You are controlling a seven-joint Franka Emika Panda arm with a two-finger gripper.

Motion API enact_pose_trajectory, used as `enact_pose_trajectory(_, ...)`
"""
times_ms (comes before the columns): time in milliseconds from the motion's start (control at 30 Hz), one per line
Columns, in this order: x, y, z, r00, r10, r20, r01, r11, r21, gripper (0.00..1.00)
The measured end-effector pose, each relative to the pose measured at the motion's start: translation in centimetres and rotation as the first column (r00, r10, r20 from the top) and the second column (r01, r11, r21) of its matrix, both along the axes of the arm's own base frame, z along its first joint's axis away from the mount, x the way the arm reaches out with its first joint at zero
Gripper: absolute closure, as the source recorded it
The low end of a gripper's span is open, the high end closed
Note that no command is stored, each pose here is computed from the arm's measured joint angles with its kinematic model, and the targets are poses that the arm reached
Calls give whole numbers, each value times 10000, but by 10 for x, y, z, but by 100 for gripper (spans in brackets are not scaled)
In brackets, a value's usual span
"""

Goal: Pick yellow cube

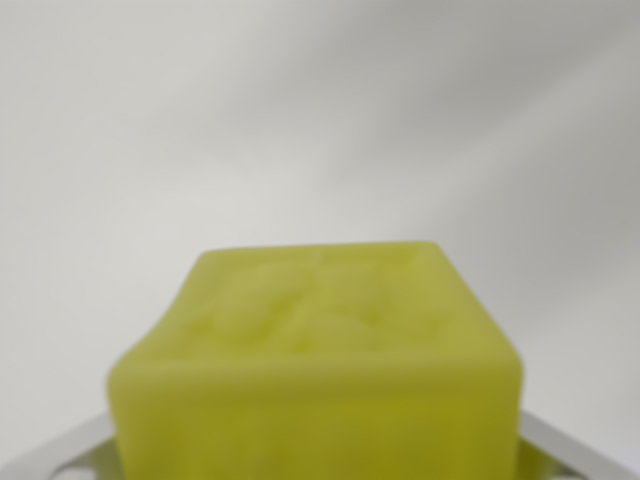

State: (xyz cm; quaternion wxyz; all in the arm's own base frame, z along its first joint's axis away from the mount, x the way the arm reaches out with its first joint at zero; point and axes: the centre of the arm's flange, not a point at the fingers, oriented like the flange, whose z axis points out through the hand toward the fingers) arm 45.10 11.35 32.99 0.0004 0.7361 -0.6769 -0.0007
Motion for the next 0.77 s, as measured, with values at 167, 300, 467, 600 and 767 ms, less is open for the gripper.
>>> enact_pose_trajectory(167,0,0,12,10000,-1,-2,1,10000,0,100)
enact_pose_trajectory(300,0,0,22,10000,-2,-1,2,10000,1,100)
enact_pose_trajectory(467,0,0,33,10000,0,1,0,10000,2,100)
enact_pose_trajectory(600,0,0,34,10000,-1,-1,1,10000,1,100)
enact_pose_trajectory(767,0,0,34,10000,-1,0,1,10000,1,100)
